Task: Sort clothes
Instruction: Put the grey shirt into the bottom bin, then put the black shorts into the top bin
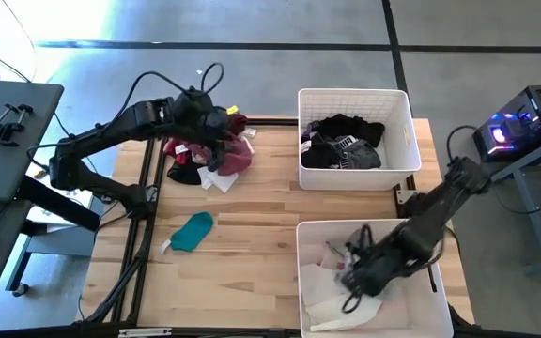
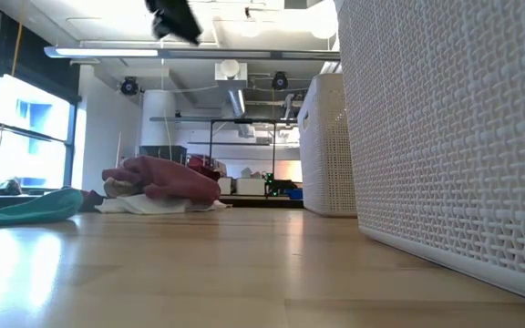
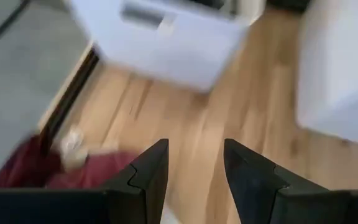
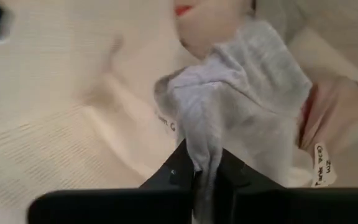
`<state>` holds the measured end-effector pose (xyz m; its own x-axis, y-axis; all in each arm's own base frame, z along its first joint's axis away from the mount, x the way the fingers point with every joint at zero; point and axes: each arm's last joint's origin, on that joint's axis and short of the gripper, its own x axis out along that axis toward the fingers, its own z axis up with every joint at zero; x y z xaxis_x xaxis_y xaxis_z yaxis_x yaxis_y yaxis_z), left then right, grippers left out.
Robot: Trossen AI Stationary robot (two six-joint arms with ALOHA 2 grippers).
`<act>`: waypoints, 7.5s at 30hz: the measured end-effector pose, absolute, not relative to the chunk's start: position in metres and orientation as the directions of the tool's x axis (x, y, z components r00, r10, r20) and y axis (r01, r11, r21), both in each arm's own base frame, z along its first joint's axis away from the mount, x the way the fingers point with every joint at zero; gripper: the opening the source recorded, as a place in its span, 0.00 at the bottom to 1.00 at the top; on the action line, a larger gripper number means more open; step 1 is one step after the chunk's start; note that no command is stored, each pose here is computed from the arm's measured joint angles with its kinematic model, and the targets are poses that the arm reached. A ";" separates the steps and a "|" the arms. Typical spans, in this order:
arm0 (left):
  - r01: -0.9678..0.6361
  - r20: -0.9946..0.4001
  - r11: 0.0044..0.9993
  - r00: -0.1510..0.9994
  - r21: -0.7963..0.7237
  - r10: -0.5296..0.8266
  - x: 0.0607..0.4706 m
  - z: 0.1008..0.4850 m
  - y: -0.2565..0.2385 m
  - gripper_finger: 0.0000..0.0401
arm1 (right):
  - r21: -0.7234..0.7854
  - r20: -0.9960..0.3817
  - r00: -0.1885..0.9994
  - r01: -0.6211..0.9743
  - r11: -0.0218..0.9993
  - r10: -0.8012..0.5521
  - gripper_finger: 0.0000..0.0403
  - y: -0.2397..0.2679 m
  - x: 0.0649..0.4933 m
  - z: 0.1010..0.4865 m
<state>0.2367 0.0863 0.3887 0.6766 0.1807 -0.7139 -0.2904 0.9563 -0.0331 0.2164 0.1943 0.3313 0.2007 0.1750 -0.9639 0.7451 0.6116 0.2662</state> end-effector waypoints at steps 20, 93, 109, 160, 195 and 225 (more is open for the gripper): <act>-0.765 -0.990 0.629 -0.086 0.137 0.111 0.169 0.180 0.079 0.36 | 0.644 -0.754 0.510 0.701 0.308 0.414 0.66 0.161 0.211 0.391; 0.158 -0.177 0.986 0.970 -0.057 -0.166 0.212 0.498 0.026 0.00 | -0.086 -0.002 0.901 0.432 0.898 -0.434 0.67 0.062 0.367 0.411; 0.249 -0.064 0.966 0.968 0.073 -0.244 0.264 0.495 0.007 0.04 | -0.001 0.017 0.987 0.161 0.987 -0.161 0.29 0.057 0.384 0.403; -0.144 -0.090 0.933 0.979 0.329 0.183 0.227 0.504 0.018 0.45 | 0.620 -0.779 0.393 0.599 0.506 0.489 0.00 0.129 0.132 0.418; -0.156 -0.013 0.930 0.985 0.333 0.169 0.242 0.507 0.019 0.45 | 0.312 -0.146 0.465 0.859 0.405 -0.873 0.00 0.005 0.100 0.506; -0.127 -0.176 0.943 0.966 0.308 0.187 0.245 0.490 0.020 0.45 | 0.184 -0.815 0.355 0.908 0.376 -0.458 0.28 -0.148 0.193 0.330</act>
